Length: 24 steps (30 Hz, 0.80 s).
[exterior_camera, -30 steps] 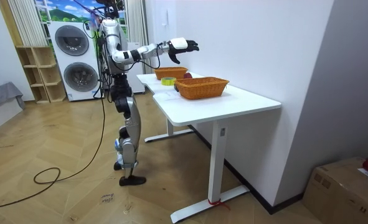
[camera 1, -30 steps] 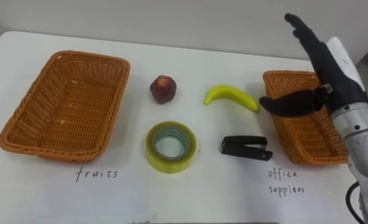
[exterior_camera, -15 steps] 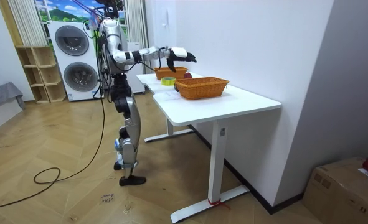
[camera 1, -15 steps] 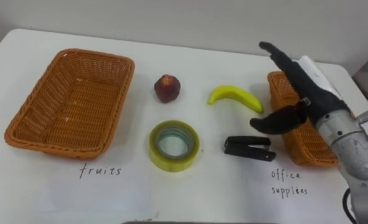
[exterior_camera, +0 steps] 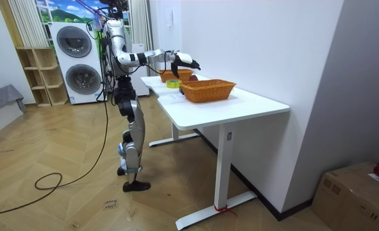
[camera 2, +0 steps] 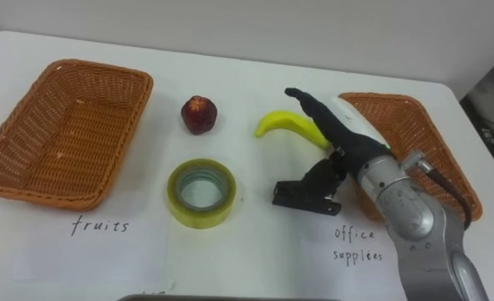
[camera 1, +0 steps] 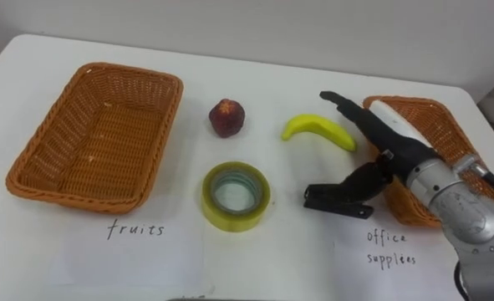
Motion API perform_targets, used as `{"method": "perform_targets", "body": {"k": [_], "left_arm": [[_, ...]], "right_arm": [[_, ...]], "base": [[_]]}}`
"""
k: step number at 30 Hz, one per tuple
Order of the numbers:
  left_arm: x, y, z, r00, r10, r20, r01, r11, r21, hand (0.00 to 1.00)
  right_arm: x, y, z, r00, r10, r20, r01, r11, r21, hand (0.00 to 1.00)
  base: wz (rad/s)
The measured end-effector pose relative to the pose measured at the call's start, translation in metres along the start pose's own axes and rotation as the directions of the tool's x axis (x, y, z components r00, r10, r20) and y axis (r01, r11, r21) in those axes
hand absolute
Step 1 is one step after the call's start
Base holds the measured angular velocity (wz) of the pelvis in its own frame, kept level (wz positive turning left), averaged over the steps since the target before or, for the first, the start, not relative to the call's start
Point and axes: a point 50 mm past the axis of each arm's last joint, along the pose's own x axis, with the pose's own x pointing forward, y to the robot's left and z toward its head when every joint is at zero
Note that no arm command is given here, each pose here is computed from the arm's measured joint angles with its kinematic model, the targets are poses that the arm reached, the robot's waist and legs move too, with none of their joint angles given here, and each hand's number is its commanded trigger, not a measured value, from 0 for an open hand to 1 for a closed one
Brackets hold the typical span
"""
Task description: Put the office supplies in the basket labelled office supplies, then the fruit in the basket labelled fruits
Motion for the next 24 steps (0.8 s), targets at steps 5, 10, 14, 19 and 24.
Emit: {"method": "perform_targets", "body": {"k": [5, 10, 14, 19, 24], "left_arm": [[0.0006, 0.0002, 0.0039, 1.0, 0.0, 0.009, 0.0, 1.0, -0.002, 0.0], [0.0007, 0.0001, 0.004, 1.0, -0.002, 0.01, 0.002, 1.0, -0.002, 0.0], [0.0007, 0.0, 0.0043, 1.0, -0.005, 0.011, 0.005, 1.0, -0.002, 0.0], [0.0007, -0.0002, 0.0045, 1.0, -0.009, 0.012, 0.009, 1.0, -0.002, 0.0], [0.0008, -0.0003, 0.0048, 1.0, -0.012, 0.014, 0.012, 1.0, -0.002, 0.0]], "right_arm": [[-0.0003, 0.0009, -0.0002, 0.999, 0.027, -0.017, -0.028, 0.999, -0.04, 0.0], [-0.0003, 0.002, -0.0013, 0.998, 0.049, -0.035, -0.051, 0.997, -0.059, 0.0], [-0.0004, 0.0026, -0.0015, 0.997, 0.062, -0.038, -0.064, 0.996, -0.06, 0.0], [-0.0004, 0.0026, -0.0016, 0.997, 0.062, -0.04, -0.064, 0.996, -0.063, 0.0], [-0.0004, 0.0025, -0.0017, 0.997, 0.061, -0.043, -0.064, 0.996, -0.069, 0.0]], "base": [[0.0], [0.0], [0.0], [0.0], [0.0]]}}
